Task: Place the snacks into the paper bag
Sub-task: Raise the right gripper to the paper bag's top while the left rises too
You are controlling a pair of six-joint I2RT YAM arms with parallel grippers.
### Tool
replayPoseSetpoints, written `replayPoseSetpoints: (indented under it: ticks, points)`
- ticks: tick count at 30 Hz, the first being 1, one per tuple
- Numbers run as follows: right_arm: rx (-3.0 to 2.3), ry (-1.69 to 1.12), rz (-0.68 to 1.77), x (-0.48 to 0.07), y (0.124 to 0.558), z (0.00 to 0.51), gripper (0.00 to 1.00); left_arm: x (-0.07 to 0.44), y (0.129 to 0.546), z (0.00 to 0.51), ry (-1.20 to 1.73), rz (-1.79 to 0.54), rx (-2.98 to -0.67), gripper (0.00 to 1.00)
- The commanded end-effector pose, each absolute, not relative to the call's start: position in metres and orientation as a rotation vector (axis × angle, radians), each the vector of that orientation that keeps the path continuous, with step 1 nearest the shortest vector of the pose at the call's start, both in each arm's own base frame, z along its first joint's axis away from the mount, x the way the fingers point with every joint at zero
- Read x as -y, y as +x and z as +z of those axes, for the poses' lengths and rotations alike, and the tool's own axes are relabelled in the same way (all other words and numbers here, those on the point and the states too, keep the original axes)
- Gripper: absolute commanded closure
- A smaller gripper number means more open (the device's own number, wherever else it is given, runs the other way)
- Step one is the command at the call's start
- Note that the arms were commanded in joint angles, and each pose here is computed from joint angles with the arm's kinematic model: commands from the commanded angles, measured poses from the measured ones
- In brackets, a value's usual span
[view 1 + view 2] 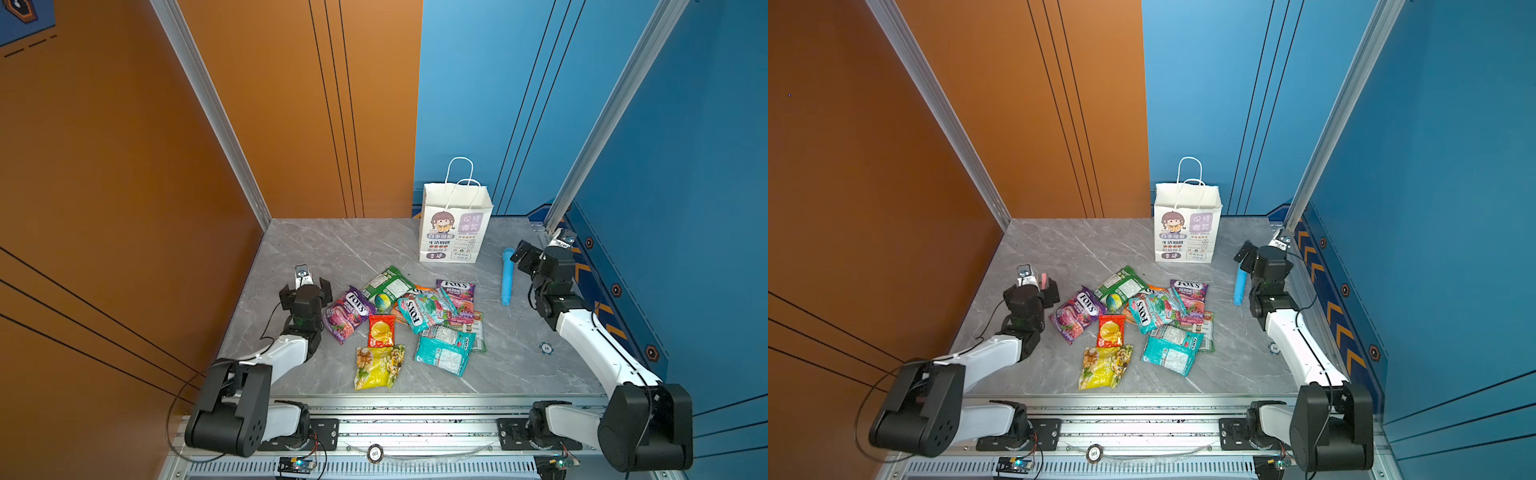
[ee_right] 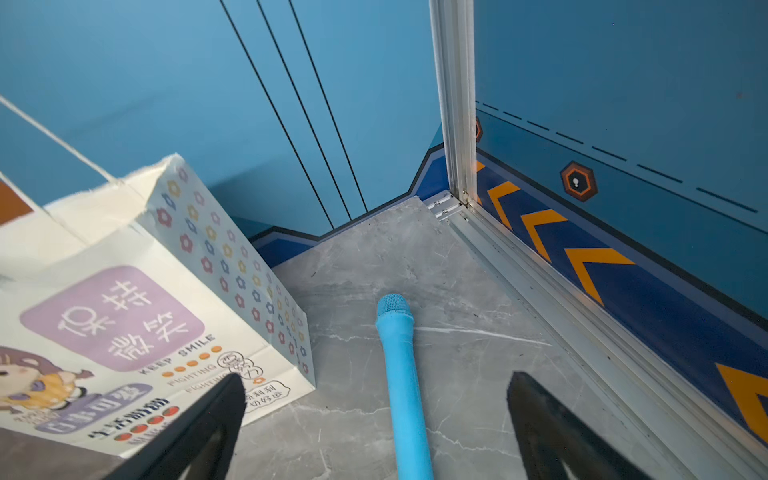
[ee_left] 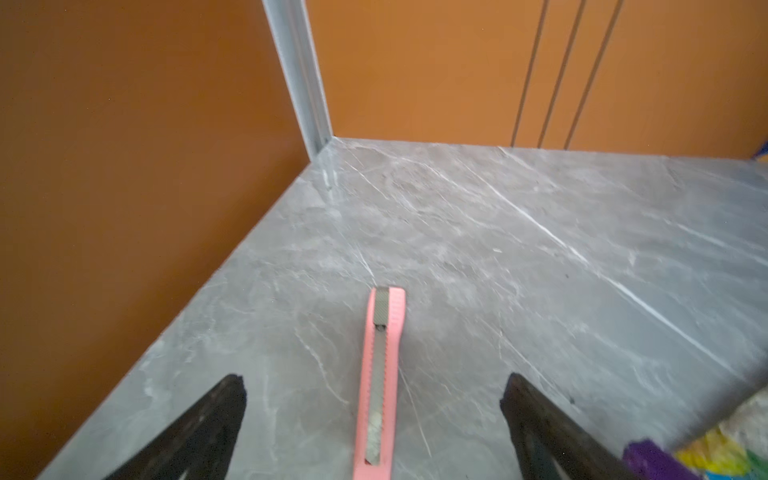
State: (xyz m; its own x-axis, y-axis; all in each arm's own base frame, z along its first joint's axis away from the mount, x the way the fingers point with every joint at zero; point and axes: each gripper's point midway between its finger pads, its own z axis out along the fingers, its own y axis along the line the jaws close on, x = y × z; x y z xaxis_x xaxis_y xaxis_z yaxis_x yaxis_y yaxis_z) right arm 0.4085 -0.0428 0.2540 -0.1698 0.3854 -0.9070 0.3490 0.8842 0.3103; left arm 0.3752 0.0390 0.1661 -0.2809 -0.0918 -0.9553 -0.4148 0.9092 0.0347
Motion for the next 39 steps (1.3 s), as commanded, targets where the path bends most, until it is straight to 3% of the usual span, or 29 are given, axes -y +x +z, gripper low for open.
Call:
replayPoseSetpoints:
  ticks: [1,8,16,30,39]
  points:
    - [-1.813,0.678,0.132,0.041,0.399,0.249,0.03,-0.059,0.348,0.174,-0.597,0.33,-1.97,0.02]
    - [-2.042,0.609,0.25,0.009,0.433,0.269,0.08,-0.029,0.352,0.214,-0.487,-0.016,-1.985,0.02]
    - [-2.202,0.484,0.336,-0.012,0.482,0.302,0.17,-0.01,0.357,0.251,-0.461,-0.213,-1.965,0.02]
    - [-2.264,0.414,0.407,-0.037,0.562,0.298,0.37,-0.008,0.35,0.266,-0.482,-0.281,-1.95,0.02]
    - [-2.3,0.353,0.429,-0.066,0.577,0.278,0.39,-0.007,0.349,0.271,-0.487,-0.317,-1.934,0.02]
